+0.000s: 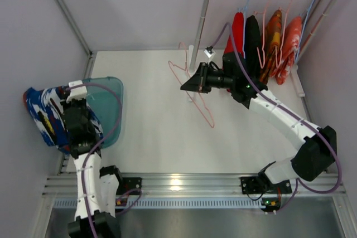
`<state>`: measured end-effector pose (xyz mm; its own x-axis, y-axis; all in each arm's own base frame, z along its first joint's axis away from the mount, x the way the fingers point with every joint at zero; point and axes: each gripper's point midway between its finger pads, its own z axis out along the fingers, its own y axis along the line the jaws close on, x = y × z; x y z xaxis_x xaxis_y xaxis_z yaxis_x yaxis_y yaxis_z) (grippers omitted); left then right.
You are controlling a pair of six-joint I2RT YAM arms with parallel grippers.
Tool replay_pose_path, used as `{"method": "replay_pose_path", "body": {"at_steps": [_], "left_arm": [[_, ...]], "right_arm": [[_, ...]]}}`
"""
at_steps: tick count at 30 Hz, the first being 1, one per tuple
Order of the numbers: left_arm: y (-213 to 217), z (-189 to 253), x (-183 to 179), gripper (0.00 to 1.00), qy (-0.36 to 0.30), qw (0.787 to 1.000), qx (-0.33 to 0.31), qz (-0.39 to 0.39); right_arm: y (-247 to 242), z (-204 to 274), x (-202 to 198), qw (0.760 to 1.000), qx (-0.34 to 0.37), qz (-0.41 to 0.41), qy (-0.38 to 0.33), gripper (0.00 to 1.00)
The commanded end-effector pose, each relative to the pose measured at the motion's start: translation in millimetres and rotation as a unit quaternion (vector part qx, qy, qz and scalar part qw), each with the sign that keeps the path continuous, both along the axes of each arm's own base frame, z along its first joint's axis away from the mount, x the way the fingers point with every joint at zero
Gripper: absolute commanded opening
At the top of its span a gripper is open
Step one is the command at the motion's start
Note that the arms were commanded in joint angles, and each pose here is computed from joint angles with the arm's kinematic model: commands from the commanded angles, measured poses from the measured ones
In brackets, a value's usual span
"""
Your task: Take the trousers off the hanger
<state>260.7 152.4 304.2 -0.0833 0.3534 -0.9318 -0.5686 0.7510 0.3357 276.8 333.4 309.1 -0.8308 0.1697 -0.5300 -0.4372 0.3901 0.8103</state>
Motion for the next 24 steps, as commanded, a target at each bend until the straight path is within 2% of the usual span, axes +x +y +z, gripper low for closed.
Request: {"method": "replay_pose_path", "body": {"at_steps": [1,4,6,8,9,12,16,19,23,24], "left_arm": [[-22.6,-7.8,40.5,0.00,0.005,0.995,-0.011,-0.097],[-35.8,-35.2,63.4,0.01,0.043,0.990,-0.032,-0.130],[-50.7,-47.3,75.2,0.06,0.060,0.986,-0.031,-0.150],[-62.4,-70.9,86.2,0.16,0.091,0.980,-0.038,-0.174],[-71.1,-79.3,91.3,0.27,0.102,0.976,-0.044,-0.188],[-76.2,-104.9,103.0,0.49,0.141,0.967,-0.080,-0.195],[-82.6,-102.6,111.8,0.62,0.155,0.958,-0.134,-0.201],[-99.0,-88.8,109.4,0.63,0.156,0.945,-0.161,-0.236],[-137.9,-84.9,94.1,0.60,0.189,0.907,-0.176,-0.333],[-153.7,-84.7,88.8,0.60,0.199,0.889,-0.176,-0.374]], "right_arm": [[-7.7,14.3,2.1,1.000,0.016,-0.004,-0.017,0.00],[-11.0,18.2,1.5,1.000,0.016,-0.006,-0.022,0.00],[-12.3,18.8,0.9,1.000,0.014,-0.006,-0.024,0.00],[-13.4,20.9,-0.3,0.999,0.014,-0.006,-0.029,0.00],[-13.8,20.4,-0.7,0.999,0.013,-0.005,-0.030,0.00],[-15.7,23.1,-2.1,0.999,0.010,-0.006,-0.037,0.00],[-21.2,38.1,-6.5,0.998,0.010,-0.009,-0.062,0.00],[-27.3,46.6,-11.5,0.997,0.006,-0.011,-0.080,0.00],[-32.5,53.8,-17.4,0.995,0.004,-0.011,-0.097,0.00],[-33.8,53.5,-18.1,0.995,0.003,-0.012,-0.096,0.00]]}}
